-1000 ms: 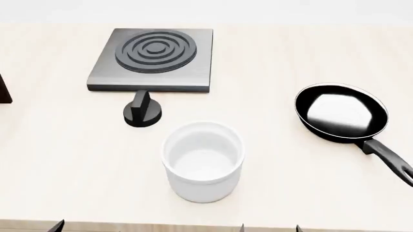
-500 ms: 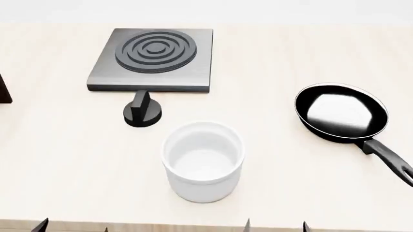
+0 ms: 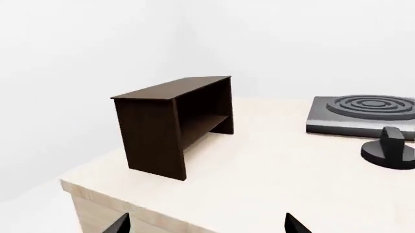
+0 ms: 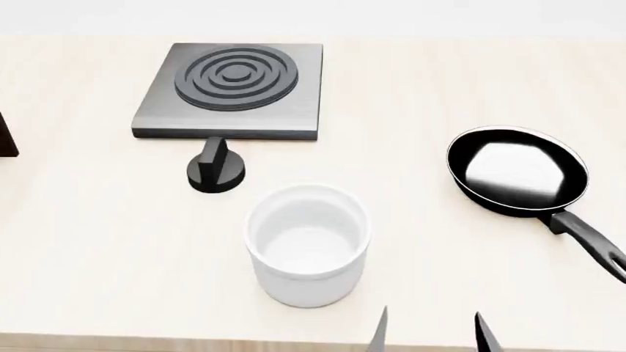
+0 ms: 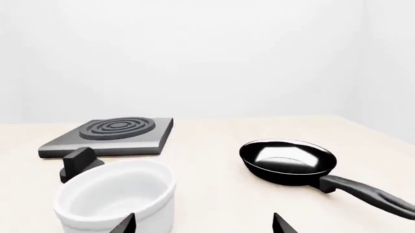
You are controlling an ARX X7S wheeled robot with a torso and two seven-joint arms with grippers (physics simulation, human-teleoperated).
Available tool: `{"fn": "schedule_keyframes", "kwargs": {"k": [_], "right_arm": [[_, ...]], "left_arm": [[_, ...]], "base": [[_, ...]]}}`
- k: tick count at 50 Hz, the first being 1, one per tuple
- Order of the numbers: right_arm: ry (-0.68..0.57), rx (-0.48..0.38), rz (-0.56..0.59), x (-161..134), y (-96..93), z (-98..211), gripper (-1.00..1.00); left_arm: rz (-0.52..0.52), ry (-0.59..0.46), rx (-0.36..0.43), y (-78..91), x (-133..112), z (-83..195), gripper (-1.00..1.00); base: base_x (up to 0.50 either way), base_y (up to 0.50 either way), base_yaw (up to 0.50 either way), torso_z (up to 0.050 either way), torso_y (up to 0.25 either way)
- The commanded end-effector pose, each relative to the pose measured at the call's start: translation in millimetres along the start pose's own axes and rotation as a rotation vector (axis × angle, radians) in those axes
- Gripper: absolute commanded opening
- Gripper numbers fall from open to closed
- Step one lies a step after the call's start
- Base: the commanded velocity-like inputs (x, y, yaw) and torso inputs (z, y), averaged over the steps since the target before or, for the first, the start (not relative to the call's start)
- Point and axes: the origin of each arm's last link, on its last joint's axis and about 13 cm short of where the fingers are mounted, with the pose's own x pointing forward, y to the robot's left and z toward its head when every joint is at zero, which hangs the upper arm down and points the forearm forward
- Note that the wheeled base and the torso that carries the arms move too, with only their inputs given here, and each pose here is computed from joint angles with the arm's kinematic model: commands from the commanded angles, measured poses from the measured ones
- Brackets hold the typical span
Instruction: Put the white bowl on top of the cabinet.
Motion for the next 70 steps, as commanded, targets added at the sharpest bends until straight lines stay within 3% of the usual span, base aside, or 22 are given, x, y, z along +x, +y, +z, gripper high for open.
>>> {"fn": "schedule_keyframes", "kwargs": {"k": [1, 8, 13, 23, 50, 70], "right_arm": [[-0.061, 0.044, 0.002, -4, 2.0, 18, 1.00], [-0.154, 0.067, 0.011, -11, 2.8, 40, 1.00], [-0.155, 0.076, 0.036, -13, 5.1, 46, 1.00], [-0.204, 0.069, 0.048, -18, 6.8, 60, 1.00], [-0.263, -0.009, 0.146, -2, 15.8, 87, 1.00], [-0.278, -0.002, 0.163, -5, 19.7, 100, 1.00]], "left_arm": [[0.312, -0.001, -0.070, 38.1, -15, 7, 1.00], [0.545, 0.017, -0.129, 53.6, -26, 3, 1.00], [0.662, 0.021, -0.166, 61.9, -33, 1, 1.00], [0.797, 0.028, -0.191, 69.6, -42, 1, 1.00], [0.758, 0.040, -0.204, 66.4, -38, -4, 1.00], [0.752, 0.048, -0.208, 65.7, -37, -5, 1.00]], "base": [[0.00, 0.00, 0.00, 0.000, 0.000], [0.00, 0.00, 0.00, 0.000, 0.000], [0.00, 0.00, 0.00, 0.000, 0.000], [0.00, 0.01, 0.00, 0.000, 0.000], [0.03, 0.42, 0.00, 0.000, 0.000], [0.07, 0.50, 0.00, 0.000, 0.000]]}}
